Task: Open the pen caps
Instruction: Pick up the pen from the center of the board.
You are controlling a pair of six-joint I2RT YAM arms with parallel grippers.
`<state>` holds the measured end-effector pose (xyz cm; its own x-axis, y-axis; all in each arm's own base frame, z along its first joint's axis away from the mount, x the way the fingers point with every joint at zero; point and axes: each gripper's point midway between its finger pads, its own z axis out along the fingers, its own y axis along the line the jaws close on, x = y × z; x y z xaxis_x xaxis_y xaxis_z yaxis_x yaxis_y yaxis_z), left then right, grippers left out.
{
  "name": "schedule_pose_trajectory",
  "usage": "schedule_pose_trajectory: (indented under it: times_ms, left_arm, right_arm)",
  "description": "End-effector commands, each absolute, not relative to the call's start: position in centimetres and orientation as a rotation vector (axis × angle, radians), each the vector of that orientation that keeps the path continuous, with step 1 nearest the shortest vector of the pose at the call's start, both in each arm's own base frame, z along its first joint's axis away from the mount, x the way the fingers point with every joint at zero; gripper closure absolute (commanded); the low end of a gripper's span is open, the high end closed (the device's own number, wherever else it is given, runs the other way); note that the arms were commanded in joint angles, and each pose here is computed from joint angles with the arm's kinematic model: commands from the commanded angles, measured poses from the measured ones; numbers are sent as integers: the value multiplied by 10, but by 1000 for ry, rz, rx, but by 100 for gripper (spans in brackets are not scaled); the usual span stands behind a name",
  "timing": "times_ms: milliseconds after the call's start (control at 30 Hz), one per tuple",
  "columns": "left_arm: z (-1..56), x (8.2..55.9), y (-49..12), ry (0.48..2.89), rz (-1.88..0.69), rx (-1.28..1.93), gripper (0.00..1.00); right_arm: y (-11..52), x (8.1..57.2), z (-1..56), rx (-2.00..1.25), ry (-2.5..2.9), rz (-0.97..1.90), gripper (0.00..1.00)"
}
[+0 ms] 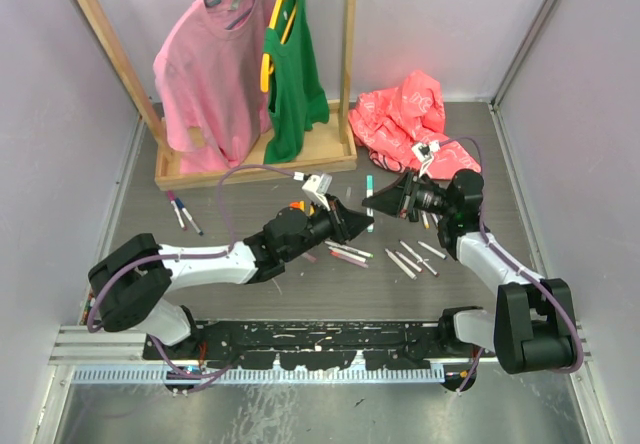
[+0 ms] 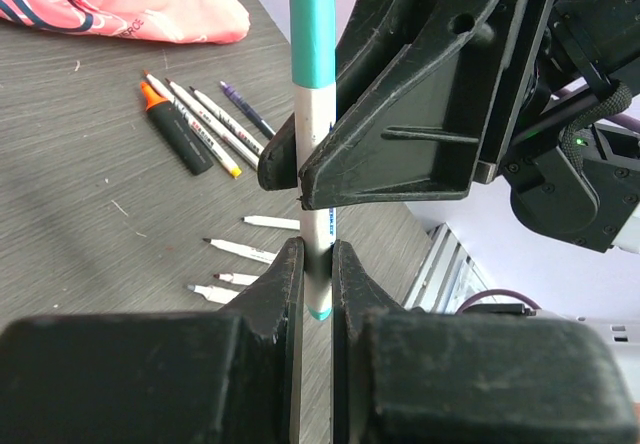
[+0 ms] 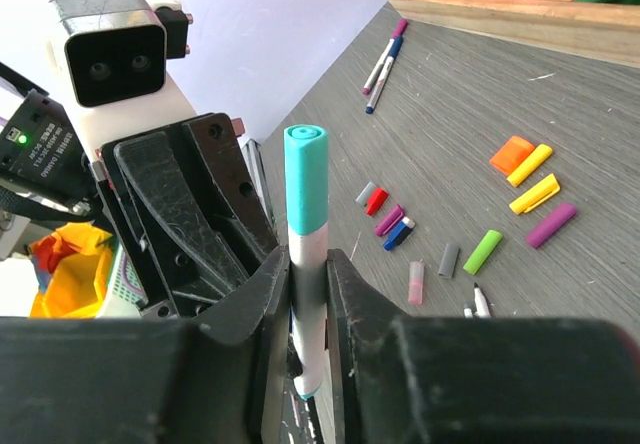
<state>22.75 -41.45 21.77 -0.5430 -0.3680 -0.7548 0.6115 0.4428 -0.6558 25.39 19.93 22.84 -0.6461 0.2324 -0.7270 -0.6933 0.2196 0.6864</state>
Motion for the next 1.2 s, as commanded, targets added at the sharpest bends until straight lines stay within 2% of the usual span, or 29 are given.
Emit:
schedule_pose_trajectory:
  times_ms: [0, 133, 233, 300, 667, 1167]
  left_arm:
    - [252, 234, -418, 1611, -1296, 193, 98]
    - [248, 222, -415, 1599, -1289, 302, 70]
    - [240, 210, -409, 1592, -1288, 392, 44]
    - [239, 204, -402, 1585, -1305, 436, 37]
    - [280, 220, -351, 1481, -1490, 388, 34]
    - [311, 237, -370, 1454, -1511, 382, 28]
  right_arm:
    - [204, 251, 246, -535, 1672, 1529, 87]
    - [204, 252, 247, -567, 1674, 1513, 99]
    - [204, 253, 246, -581, 1685, 1500, 99]
    - [204, 253, 245, -601, 1691, 1491, 99]
    - [205, 238, 236, -823, 1693, 1471, 99]
    - [211, 230, 231, -882, 1689, 1508, 99]
